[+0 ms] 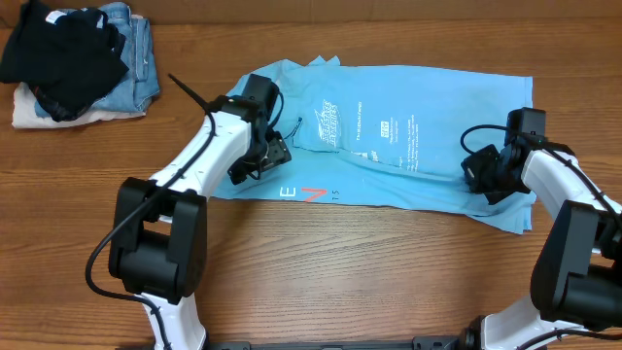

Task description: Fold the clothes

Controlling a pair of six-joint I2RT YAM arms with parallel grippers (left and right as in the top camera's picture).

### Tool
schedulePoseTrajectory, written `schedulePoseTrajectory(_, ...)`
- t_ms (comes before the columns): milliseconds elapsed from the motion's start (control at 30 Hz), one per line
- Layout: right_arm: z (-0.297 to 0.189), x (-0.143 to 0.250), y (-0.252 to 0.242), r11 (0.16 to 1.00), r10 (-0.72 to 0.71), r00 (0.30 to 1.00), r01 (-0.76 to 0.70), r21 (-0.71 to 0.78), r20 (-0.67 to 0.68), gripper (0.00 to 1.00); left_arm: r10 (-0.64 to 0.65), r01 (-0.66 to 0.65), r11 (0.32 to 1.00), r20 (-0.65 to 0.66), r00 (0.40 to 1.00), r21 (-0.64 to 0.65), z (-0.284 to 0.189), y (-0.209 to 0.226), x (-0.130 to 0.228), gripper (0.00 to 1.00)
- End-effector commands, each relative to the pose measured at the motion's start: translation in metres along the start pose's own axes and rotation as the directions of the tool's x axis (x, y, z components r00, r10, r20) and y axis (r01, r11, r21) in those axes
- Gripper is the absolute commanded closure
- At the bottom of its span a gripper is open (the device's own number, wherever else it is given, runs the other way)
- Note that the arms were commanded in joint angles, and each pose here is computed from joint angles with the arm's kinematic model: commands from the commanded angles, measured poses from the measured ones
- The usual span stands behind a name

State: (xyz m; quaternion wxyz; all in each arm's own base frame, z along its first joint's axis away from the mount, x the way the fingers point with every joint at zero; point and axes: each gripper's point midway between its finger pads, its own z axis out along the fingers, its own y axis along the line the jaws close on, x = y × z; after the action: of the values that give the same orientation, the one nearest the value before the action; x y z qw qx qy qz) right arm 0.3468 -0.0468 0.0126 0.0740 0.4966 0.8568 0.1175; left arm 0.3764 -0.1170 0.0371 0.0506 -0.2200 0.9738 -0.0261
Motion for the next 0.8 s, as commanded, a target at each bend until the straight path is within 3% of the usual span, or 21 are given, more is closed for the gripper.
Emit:
schedulePoseTrajectory(0, 0.003, -0.012, 0.003, 1.000, 0.010, 0.999, -0.010, -0.005, 0.052, 0.96, -0.011, 0.011, 1.000, 0.005, 1.000, -0.025, 0.004, 0.010, -0.007, 0.21)
schedulePoseTrajectory(233, 0.001, -0.025, 0.015, 0.999, 0.001, 0.994, 0.005, -0.054, 0.109, 0.94, -0.025, 0.025, 0.999, 0.020, 0.999, -0.023, 0.004, 0.014, -0.014, 0.21)
schedulePoseTrajectory(333, 0.001, -0.028, 0.017, 0.998, -0.013, 0.992, 0.020, -0.055, 0.127, 0.56, -0.027, 0.028, 0.999, 0.030, 0.999, -0.017, 0.004, 0.013, -0.017, 0.20)
schedulePoseTrajectory(467, -0.001, -0.033, 0.018, 0.997, -0.063, 0.986, 0.070, -0.042, 0.152, 0.27, -0.007, 0.007, 1.000, 0.048, 0.999, -0.002, 0.004, 0.010, -0.022, 0.16)
schedulePoseTrajectory(567, -0.013, -0.038, 0.019, 0.996, -0.081, 0.986, 0.085, -0.022, 0.148, 0.21, 0.014, -0.014, 1.000, 0.052, 0.999, 0.000, 0.004, 0.009, -0.023, 0.16)
schedulePoseTrajectory(767, -0.075, -0.052, 0.020, 0.991, -0.129, 0.980, 0.125, 0.040, 0.152, 0.20, 0.043, -0.043, 0.999, 0.042, 0.998, -0.008, -0.006, 0.008, -0.023, 0.18)
